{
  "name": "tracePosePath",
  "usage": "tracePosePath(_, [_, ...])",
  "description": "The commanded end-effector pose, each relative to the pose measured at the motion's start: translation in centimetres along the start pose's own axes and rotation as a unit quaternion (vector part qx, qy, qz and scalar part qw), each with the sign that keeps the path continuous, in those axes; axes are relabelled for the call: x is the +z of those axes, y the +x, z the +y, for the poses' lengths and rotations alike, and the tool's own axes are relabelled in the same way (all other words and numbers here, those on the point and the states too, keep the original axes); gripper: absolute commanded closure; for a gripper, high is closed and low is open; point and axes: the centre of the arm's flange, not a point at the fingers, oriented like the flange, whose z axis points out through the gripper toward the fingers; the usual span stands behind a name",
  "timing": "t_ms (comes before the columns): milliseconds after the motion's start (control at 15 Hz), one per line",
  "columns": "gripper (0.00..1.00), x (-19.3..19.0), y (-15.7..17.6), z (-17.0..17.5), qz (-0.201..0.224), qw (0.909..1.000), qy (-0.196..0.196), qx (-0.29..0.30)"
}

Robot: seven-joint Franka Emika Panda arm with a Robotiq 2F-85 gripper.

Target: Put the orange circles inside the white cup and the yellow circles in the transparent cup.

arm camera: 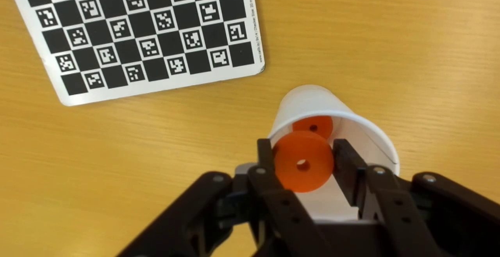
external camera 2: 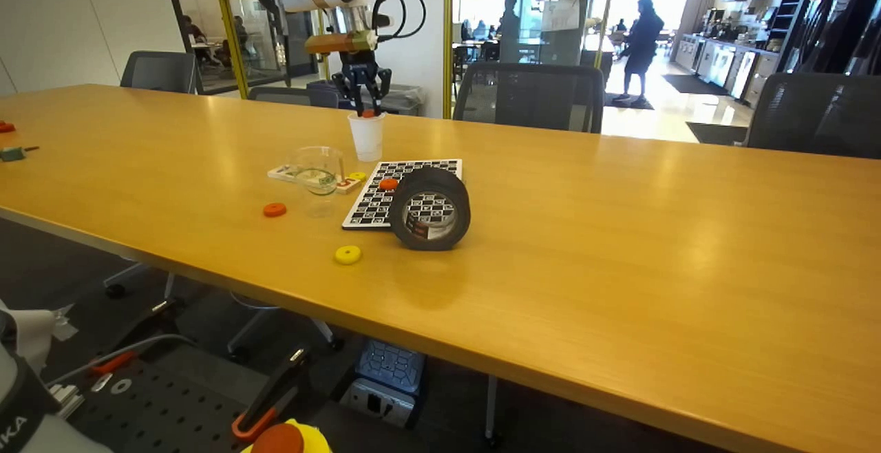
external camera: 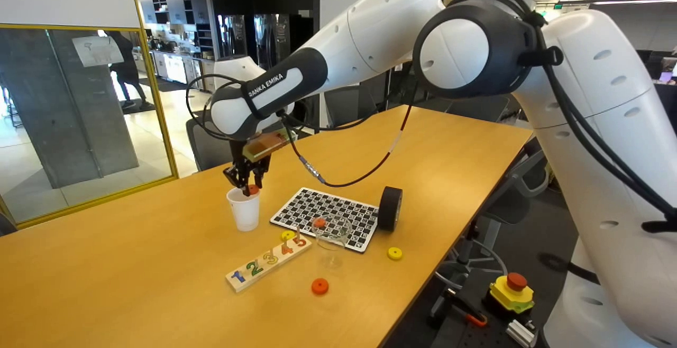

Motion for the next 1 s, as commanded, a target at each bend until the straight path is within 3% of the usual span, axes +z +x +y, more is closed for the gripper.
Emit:
tracePosePath(0, [0.77,-0.7,2.4,0.3,0.010,0.9999,0.012,-0.003])
tracePosePath(67, [0.77,-0.7,2.5,0.3,0.011,0.9999,0.012,-0.004])
tracePosePath(133, [0.70,-0.8,2.5,0.2,0.011,0.9998,0.015,-0.003])
tracePosePath(200, [0.33,-0.9,2.5,0.1,0.009,0.9998,0.015,-0.003])
tracePosePath(333, [0.25,-1.4,2.0,0.0,0.005,0.9998,0.015,-0.007])
tracePosePath(533, [0.03,-2.5,0.9,0.0,0.000,0.9999,0.011,-0.007])
tracePosePath(933, [0.00,-5.4,-3.0,2.9,-0.011,0.9989,-0.010,0.044])
